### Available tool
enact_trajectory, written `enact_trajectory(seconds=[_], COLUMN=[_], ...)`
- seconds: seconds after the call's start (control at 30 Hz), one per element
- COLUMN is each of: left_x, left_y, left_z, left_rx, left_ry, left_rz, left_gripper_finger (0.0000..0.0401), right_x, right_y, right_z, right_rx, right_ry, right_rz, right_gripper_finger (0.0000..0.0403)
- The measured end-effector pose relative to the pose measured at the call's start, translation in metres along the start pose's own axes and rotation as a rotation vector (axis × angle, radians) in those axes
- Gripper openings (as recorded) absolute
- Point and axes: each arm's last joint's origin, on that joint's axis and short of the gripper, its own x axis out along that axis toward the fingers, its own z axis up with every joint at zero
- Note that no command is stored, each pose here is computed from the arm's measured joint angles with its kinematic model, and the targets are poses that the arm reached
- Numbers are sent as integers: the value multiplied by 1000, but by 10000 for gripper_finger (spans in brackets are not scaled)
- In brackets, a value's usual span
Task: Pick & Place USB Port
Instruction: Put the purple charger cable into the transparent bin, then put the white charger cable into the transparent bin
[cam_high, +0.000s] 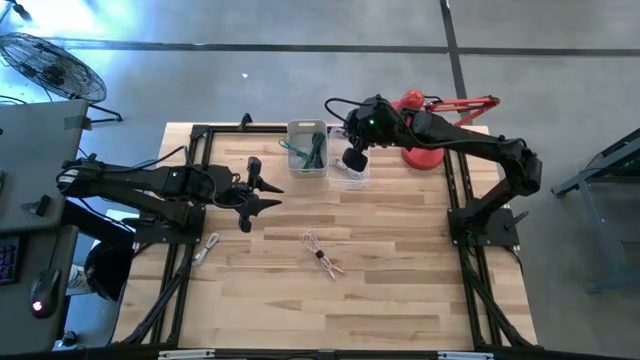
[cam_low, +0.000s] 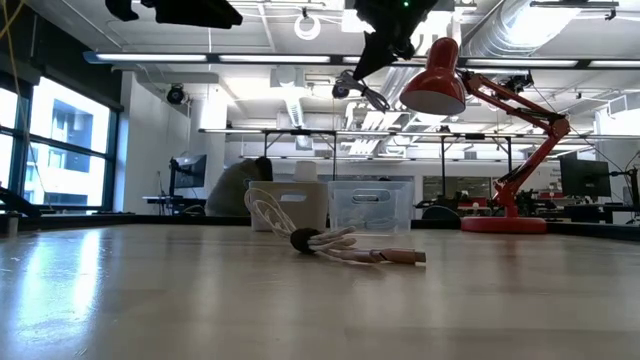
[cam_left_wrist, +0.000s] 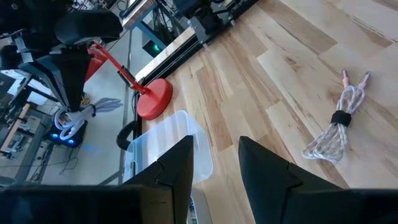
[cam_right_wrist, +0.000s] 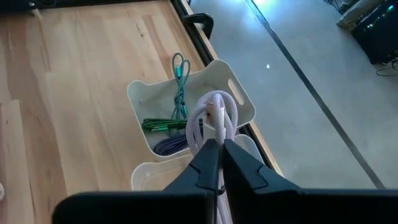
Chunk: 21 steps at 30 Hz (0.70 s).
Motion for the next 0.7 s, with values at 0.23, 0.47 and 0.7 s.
enact_trajectory(seconds=[0.23,0.47,0.7], left_x=[0,0,0], left_y=[-1,-2,-2], left_z=[-1,-2,-2], left_rx=[2,-1,-17], left_ry=[10,20,21], left_rz=[-8,-16,-20], left_gripper_finger=[124,124,124], right_x=[0,0,0], right_y=[-1,-1,1], right_z=[0,0,0], right_rx=[-1,1,4], right_ry=[2,4,-7], right_rz=[-21,-54,35], right_gripper_finger=[49,98,123])
